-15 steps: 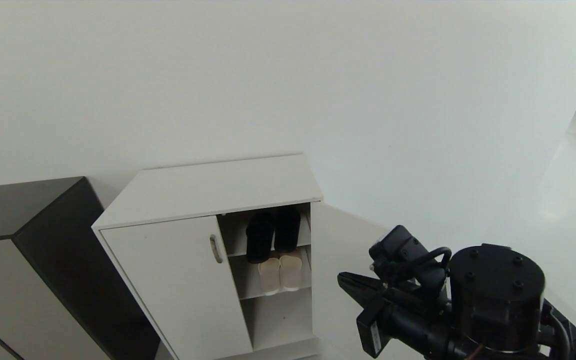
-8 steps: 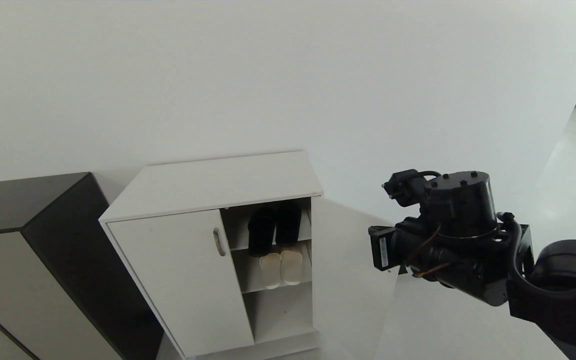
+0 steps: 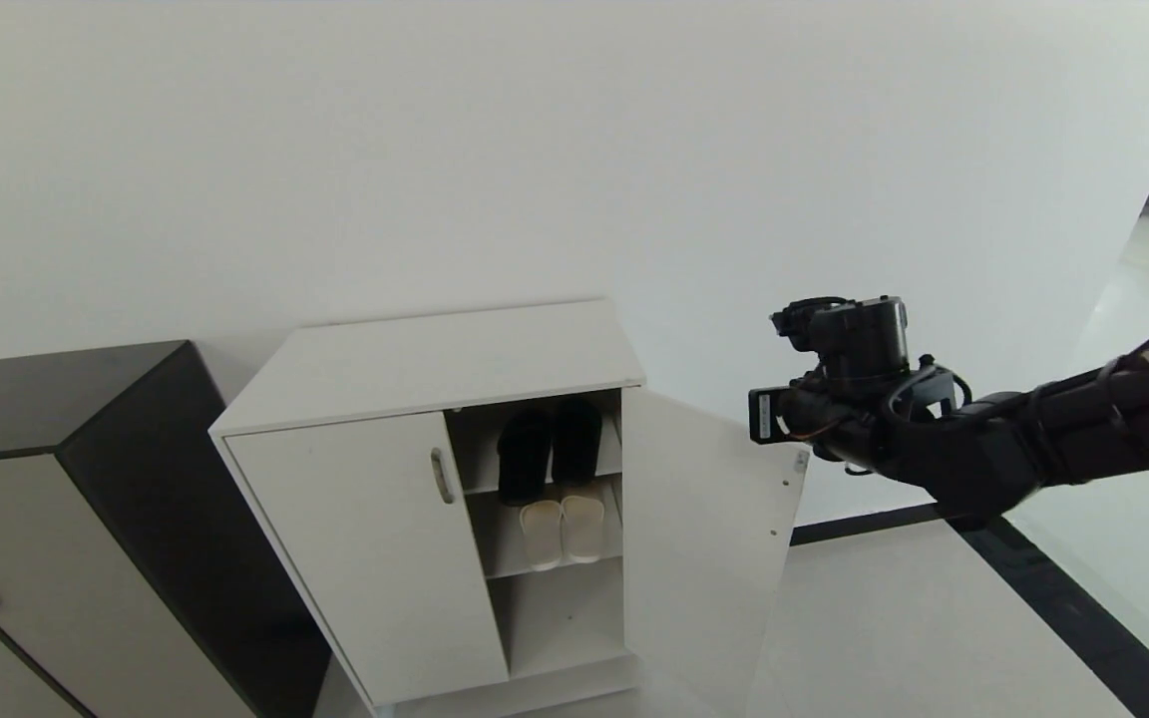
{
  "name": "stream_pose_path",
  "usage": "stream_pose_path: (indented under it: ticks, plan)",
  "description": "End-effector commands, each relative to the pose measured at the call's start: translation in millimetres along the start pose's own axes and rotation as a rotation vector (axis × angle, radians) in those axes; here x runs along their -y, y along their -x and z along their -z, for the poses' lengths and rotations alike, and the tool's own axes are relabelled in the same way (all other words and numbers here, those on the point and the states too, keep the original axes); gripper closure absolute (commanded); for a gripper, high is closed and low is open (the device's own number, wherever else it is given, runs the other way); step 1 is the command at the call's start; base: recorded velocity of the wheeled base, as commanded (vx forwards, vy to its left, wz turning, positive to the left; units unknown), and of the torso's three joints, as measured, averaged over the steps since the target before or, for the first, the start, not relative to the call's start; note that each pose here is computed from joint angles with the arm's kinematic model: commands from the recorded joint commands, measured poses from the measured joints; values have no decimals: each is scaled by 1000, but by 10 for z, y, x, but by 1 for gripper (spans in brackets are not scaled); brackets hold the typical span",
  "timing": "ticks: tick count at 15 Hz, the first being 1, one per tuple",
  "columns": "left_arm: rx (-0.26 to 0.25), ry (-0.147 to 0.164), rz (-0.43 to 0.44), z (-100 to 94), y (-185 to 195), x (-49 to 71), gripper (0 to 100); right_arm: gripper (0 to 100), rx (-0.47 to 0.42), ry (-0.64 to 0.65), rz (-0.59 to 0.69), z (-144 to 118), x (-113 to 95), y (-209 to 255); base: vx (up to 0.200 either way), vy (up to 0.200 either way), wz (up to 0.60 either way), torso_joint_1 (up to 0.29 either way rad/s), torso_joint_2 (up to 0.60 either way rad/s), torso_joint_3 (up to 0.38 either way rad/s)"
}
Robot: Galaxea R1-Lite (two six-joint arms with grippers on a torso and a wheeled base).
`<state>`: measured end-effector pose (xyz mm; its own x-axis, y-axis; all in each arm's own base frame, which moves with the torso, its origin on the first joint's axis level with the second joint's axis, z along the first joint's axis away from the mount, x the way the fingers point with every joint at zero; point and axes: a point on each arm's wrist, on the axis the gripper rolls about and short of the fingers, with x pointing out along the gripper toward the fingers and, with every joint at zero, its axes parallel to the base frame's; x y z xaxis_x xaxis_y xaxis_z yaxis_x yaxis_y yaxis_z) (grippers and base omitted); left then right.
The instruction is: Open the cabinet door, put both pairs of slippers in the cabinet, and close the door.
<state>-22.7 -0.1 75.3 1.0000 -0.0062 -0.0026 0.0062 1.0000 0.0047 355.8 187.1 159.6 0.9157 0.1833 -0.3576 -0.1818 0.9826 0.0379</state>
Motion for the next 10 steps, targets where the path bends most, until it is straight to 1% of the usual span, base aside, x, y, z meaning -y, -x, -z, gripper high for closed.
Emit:
stream_pose_path:
  ticks: [1, 4, 10]
  plan:
    - [1, 0, 0, 0, 1, 0, 100, 100, -43, -6, 55, 145, 137, -439, 0, 0, 0, 0, 0, 0]
    - [1, 0, 0, 0, 1, 0, 100, 100, -54, -13, 78, 151, 194, -652, 0, 0, 0, 0, 0, 0]
    - [-1, 2, -2, 0, -1, 0, 100, 100, -75, -11, 96, 327, 199, -946, 0, 0, 0, 0, 0, 0]
